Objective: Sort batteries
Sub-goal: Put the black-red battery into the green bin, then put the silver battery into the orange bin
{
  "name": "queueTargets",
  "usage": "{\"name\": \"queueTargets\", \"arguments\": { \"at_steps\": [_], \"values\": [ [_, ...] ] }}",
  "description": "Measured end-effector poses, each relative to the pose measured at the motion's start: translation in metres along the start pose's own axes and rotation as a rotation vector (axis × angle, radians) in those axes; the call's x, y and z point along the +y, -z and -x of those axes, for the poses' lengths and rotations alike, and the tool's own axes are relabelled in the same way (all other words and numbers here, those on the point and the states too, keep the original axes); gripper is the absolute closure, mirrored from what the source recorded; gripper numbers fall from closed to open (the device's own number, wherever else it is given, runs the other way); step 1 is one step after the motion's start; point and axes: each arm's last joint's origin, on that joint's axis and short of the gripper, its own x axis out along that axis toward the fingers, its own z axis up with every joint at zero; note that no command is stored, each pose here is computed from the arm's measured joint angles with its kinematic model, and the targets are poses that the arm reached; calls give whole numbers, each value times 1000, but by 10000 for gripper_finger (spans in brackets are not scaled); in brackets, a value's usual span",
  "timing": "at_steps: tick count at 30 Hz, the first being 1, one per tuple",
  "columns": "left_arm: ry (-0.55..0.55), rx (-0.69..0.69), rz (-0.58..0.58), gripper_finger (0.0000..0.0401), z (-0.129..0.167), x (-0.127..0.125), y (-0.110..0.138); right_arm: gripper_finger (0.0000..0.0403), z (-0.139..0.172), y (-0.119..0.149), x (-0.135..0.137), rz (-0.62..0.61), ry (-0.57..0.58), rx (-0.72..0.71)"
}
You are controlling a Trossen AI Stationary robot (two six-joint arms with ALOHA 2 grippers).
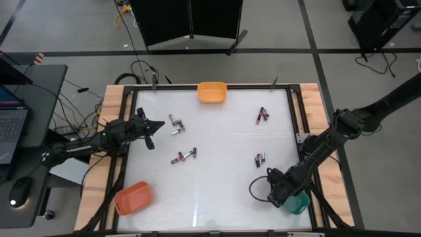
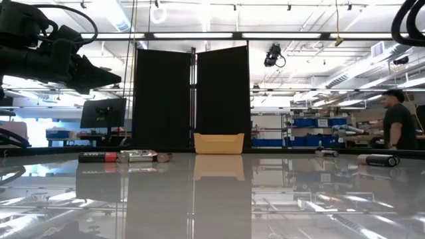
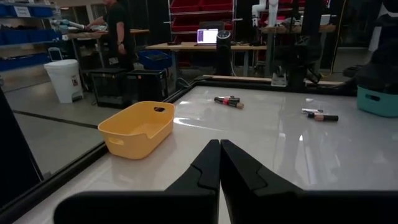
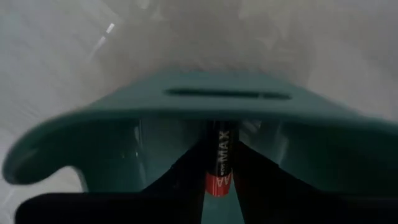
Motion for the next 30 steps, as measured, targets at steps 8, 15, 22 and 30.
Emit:
{"name": "queueTargets", "arguments": {
  "at_steps": [8,15,22,30],
  "values": [
    [3,0,0,384,0,0,0,279,23,7,14,31,-10,15],
    [3,-1,-2,384,0,0,0,249,61,13,22,79,53,35],
    [3,4,-6,384,0,0,0,275,101,11,24,146,98,5],
    [2,4,-6,384,0,0,0,391,101,-26,26,311,75,-137]
  ]
}}
